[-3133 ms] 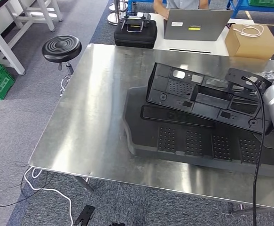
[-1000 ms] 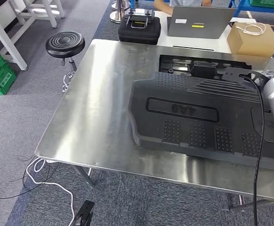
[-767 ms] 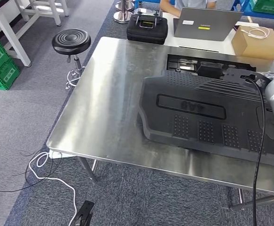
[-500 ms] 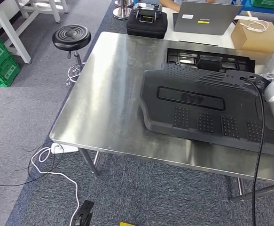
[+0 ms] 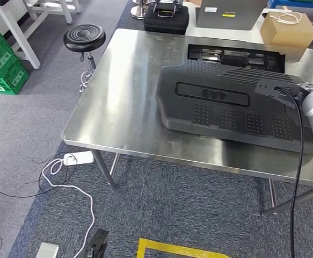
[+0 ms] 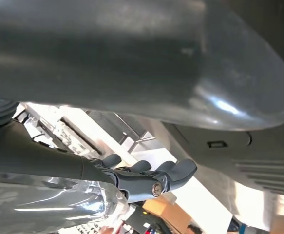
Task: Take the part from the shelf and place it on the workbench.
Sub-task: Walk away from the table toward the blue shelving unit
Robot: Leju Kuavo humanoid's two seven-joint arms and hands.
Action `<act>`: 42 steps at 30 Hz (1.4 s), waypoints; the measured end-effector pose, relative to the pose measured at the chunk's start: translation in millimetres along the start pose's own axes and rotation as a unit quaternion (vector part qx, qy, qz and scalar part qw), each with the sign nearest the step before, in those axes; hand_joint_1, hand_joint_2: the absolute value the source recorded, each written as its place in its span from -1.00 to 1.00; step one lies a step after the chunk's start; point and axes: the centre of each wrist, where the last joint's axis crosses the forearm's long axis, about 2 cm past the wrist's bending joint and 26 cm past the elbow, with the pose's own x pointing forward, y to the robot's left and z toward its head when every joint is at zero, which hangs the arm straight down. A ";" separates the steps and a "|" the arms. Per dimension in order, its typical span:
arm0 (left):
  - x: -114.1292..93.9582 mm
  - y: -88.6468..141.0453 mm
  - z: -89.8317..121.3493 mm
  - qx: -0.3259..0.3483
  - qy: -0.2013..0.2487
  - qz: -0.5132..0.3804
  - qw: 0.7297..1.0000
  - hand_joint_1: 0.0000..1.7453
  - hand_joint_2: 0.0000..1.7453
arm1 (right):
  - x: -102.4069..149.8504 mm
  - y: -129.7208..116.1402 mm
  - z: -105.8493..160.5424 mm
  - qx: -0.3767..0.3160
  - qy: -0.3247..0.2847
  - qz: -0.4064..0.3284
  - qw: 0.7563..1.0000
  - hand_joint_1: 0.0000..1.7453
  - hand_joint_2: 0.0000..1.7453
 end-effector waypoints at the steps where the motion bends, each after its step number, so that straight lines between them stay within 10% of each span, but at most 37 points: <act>1: 0.6 0.1 -0.1 0.000 -0.001 0.000 1.000 -1.00 -1.00 | -0.2 -0.4 0.1 -0.001 0.000 0.000 1.000 -1.00 -1.00; 42: -4.2 -1.7 0.9 -0.003 0.010 -0.003 1.000 -1.00 -1.00 | -25.1 37.6 -17.6 0.032 0.018 -0.005 0.999 -1.00 -1.00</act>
